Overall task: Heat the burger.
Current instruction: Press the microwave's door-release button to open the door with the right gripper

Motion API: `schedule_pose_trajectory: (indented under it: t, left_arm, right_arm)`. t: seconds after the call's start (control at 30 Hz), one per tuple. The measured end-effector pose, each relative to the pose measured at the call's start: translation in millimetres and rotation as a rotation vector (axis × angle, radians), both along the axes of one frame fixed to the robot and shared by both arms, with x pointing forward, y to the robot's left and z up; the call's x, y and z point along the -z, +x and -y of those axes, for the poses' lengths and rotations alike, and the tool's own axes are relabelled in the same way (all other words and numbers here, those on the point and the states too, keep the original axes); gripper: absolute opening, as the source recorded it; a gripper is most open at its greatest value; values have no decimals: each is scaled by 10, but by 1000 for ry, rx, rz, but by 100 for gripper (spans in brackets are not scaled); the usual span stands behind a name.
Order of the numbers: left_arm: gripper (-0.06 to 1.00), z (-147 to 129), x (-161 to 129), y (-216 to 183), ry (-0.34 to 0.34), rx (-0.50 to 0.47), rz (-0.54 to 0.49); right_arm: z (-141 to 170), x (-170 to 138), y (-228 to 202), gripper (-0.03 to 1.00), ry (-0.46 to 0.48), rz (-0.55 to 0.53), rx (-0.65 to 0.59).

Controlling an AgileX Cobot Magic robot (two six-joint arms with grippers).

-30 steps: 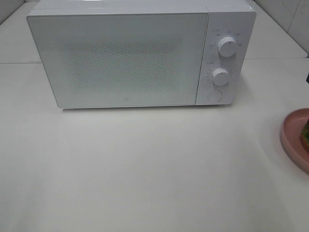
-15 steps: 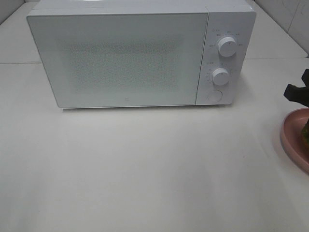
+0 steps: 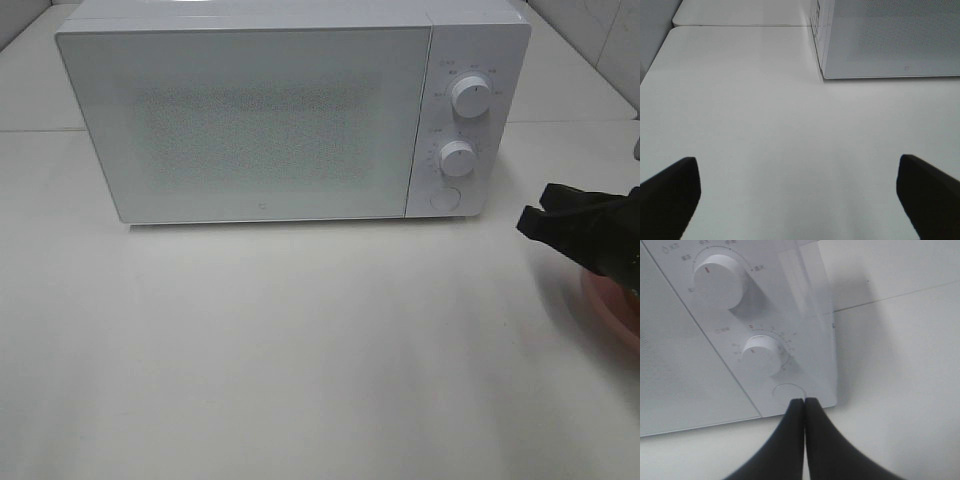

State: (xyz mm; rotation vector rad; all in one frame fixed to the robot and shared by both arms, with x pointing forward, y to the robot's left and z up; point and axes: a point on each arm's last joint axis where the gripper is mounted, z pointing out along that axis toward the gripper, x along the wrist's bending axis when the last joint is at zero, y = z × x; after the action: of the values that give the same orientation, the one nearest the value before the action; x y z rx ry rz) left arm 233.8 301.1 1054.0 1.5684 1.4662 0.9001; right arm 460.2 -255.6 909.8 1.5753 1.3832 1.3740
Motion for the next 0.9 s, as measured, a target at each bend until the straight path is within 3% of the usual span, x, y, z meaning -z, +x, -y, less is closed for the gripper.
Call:
schedule_pose_trajectory:
  t: [0.1,0.17,0.37,0.6,0.7,0.73,0.8,0.83,0.9]
  left_arm:
    - [99,0,0,0,0,0,0]
    - [99,0,0,0,0,0,0]
    - [99,0,0,0,0,0,0]
    - [99,0,0,0,0,0,0]
    - [99,0,0,0,0,0,0]
    - [99,0,0,0,0,0,0]
    - [99,0,0,0,0,0,0]
    - [99,0,0,0,0,0,0]
    - [99,0,0,0,0,0,0]
  right_arm:
    - [-38,0,-8,2,31,-6,0]
    - [-202,16,-54,2,156,-38,7]
    - [-422,127,-133,2,302,-126,6]
    - [-610,224,-139,2,415,-192,13]
    - [-635,240,-105,2,513,-214,52]
    - [-642,251,-61,2,596,-224,98]
    - [-642,259,-40,2,633,-228,123]
    - [-651,287,13,2,711,-237,172]
    - [-663,297,46,2,745,-239,191]
